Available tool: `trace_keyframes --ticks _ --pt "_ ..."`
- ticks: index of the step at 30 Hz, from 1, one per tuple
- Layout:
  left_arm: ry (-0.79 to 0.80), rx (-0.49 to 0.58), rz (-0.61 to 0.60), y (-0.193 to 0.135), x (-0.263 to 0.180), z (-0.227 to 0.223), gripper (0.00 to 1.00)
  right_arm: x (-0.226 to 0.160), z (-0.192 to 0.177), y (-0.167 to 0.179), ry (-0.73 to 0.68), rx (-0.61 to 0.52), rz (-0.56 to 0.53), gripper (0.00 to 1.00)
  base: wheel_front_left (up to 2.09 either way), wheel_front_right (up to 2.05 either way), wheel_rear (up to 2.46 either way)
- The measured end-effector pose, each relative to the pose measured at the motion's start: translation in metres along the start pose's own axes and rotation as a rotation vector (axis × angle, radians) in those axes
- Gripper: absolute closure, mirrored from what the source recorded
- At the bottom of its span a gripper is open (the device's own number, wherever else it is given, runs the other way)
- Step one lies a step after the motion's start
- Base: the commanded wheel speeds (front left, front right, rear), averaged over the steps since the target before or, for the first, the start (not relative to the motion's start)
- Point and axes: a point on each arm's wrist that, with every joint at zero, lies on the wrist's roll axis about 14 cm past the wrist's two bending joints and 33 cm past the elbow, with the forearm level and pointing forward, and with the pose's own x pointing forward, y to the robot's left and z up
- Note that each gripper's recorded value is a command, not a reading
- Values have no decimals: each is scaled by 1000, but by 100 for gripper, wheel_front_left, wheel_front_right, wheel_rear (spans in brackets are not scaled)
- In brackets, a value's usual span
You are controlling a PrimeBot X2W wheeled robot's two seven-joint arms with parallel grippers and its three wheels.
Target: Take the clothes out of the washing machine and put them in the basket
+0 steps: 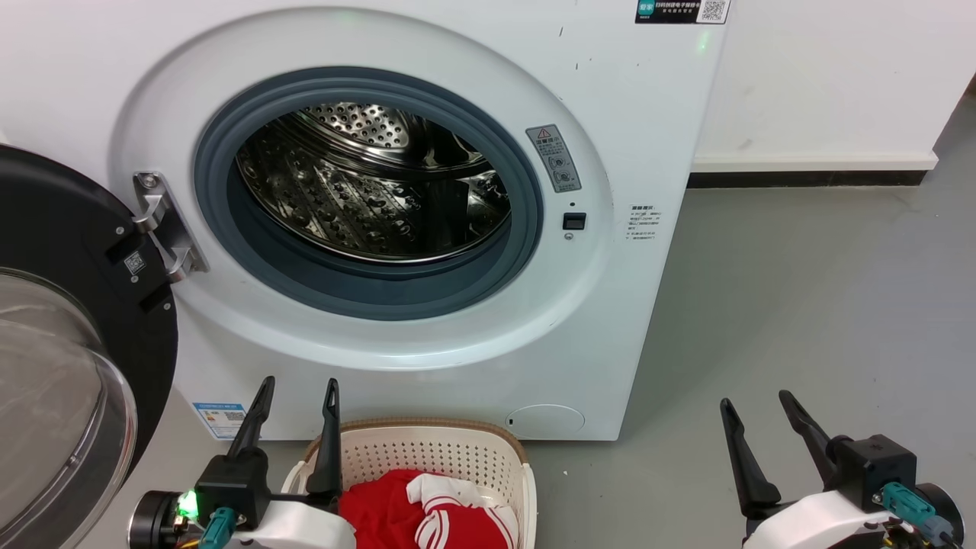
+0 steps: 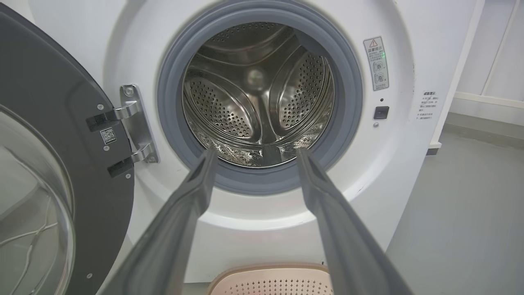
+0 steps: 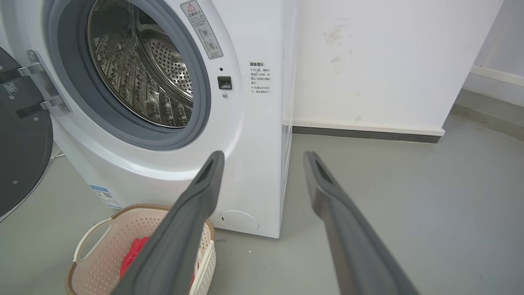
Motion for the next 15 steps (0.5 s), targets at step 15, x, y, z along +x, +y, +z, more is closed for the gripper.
trace_keyframes --ticks 15 --pt "25 -13 5 0 1 -5 0 1 -1 -2 4 -1 -6 0 0 0 0"
